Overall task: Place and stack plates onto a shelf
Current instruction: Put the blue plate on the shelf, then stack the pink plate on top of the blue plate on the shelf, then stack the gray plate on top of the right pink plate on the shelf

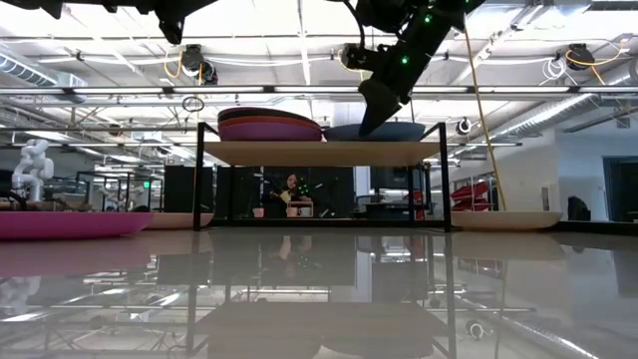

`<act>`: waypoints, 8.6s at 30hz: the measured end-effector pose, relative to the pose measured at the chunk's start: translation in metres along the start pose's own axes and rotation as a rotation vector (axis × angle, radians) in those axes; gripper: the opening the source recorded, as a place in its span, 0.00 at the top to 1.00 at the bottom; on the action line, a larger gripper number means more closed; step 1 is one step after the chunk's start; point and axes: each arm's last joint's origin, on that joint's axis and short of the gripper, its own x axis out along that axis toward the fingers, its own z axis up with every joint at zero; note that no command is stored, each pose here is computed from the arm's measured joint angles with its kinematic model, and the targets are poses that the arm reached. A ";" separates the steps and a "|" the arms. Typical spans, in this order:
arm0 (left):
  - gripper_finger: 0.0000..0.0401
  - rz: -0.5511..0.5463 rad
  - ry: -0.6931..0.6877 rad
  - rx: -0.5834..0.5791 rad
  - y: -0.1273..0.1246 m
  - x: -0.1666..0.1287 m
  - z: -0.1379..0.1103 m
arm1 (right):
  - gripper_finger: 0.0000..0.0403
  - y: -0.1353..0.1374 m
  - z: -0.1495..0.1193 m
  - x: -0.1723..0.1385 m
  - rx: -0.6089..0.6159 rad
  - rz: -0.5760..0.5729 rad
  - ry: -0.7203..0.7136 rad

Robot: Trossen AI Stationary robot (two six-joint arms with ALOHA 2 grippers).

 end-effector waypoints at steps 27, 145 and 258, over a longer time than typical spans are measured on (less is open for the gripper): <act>0.68 0.001 -0.001 0.037 0.000 0.000 0.000 | 0.51 0.015 0.012 -0.060 -0.031 0.068 -0.206; 0.78 0.358 1.491 0.164 -0.104 0.016 -0.180 | 0.51 0.051 0.005 -0.147 0.006 0.238 -0.624; 0.50 0.278 -0.133 0.328 0.038 -0.032 0.011 | 0.51 -0.021 -0.094 -0.110 -0.001 -0.092 0.212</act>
